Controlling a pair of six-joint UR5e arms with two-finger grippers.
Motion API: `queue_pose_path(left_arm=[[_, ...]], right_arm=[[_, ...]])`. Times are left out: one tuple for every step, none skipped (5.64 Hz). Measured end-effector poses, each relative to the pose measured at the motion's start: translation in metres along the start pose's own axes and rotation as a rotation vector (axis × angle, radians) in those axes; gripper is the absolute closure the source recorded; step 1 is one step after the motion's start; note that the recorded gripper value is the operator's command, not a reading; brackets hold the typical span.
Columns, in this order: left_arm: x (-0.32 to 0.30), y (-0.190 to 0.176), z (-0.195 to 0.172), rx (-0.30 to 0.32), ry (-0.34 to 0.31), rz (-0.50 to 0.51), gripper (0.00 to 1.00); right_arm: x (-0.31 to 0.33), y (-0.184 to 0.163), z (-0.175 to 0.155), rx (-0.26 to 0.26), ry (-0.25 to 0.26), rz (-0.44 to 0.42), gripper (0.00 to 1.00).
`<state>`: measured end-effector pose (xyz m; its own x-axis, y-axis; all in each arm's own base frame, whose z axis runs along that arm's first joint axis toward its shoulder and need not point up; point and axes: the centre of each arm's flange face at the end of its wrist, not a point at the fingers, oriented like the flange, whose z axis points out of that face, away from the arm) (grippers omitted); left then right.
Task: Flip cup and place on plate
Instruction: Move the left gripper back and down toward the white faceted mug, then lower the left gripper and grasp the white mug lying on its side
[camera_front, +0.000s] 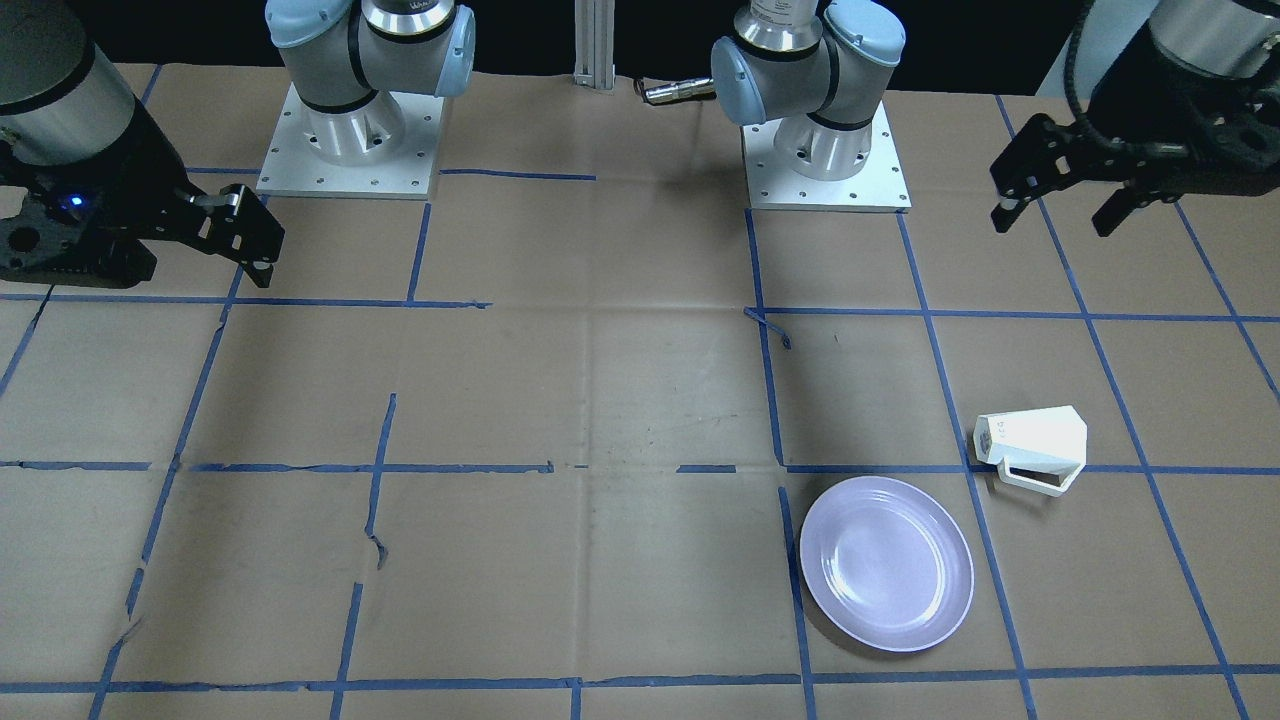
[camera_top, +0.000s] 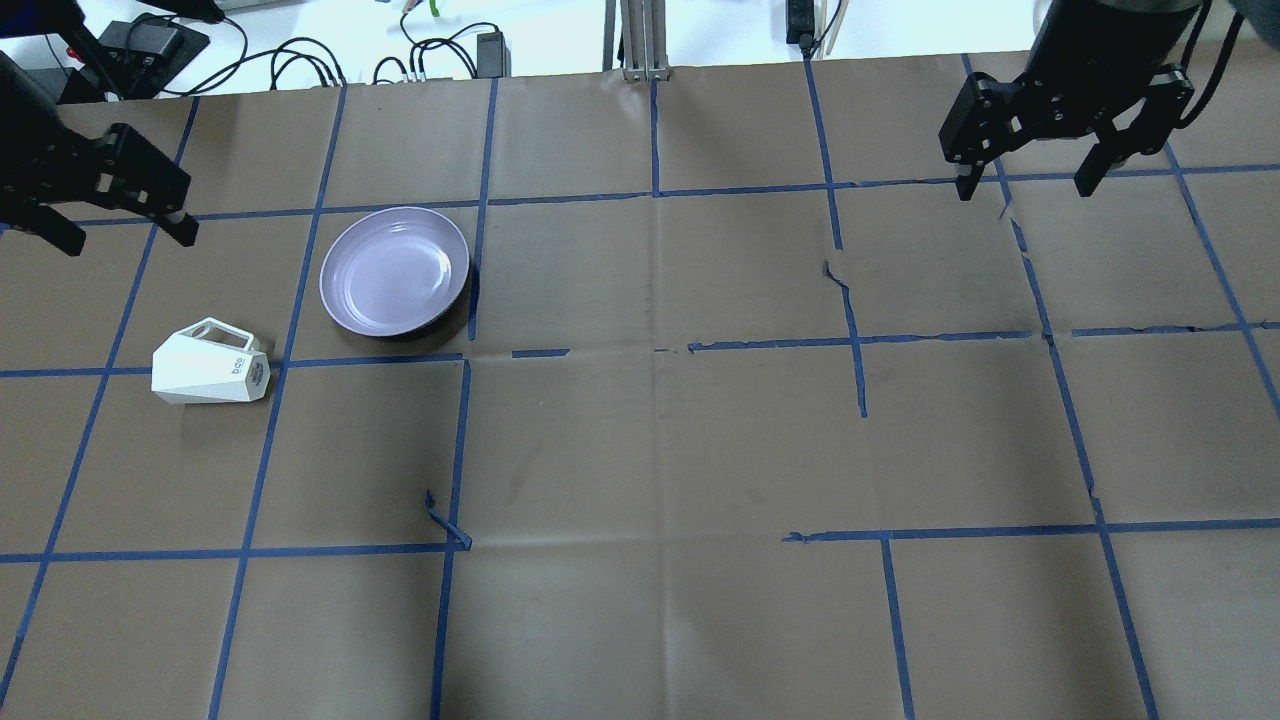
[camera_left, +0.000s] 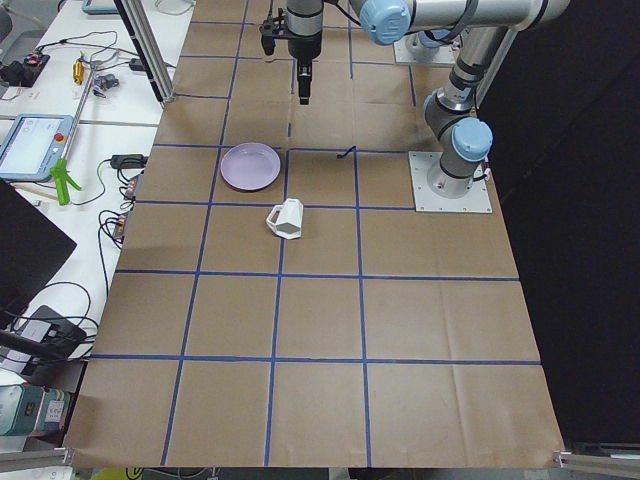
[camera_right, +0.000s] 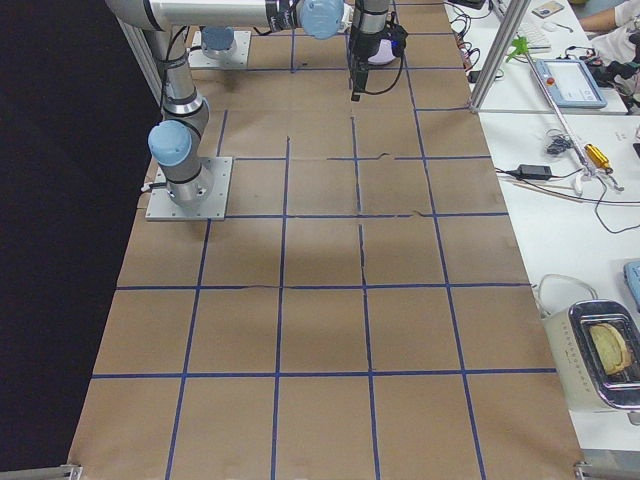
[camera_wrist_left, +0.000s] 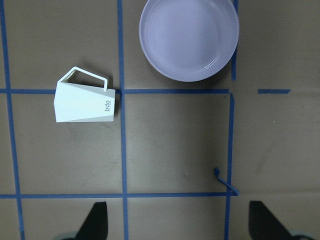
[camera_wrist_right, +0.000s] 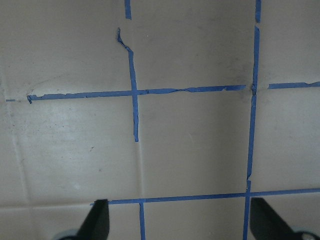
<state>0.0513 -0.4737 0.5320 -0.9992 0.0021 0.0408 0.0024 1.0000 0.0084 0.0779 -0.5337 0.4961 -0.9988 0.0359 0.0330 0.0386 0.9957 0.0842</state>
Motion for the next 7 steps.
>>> queue_pose_path(left_arm=[[-0.052, 0.013, -0.001, -0.027, 0.021, 0.040, 0.03], [-0.106, 0.027, 0.003, -0.040, 0.044, 0.086, 0.02], [-0.157, 0.040, 0.011, -0.044, 0.073, 0.115, 0.02], [-0.203, 0.045, 0.027, -0.033, 0.124, 0.141, 0.02], [-0.238, 0.041, 0.053, -0.016, 0.189, 0.176, 0.02], [-0.273, 0.029, 0.090, -0.003, 0.251, 0.210, 0.02], [-0.305, 0.018, 0.133, 0.011, 0.314, 0.216, 0.02]], right_arm=[[0.000, 0.000, 0.000, 0.000, 0.000, 0.000, 0.00], [0.000, 0.000, 0.000, 0.000, 0.000, 0.000, 0.00], [0.000, 0.000, 0.000, 0.000, 0.000, 0.000, 0.00], [0.000, 0.000, 0.000, 0.000, 0.000, 0.000, 0.00], [0.000, 0.000, 0.000, 0.000, 0.000, 0.000, 0.00], [0.000, 0.000, 0.000, 0.000, 0.000, 0.000, 0.00], [0.000, 0.000, 0.000, 0.000, 0.000, 0.000, 0.00]])
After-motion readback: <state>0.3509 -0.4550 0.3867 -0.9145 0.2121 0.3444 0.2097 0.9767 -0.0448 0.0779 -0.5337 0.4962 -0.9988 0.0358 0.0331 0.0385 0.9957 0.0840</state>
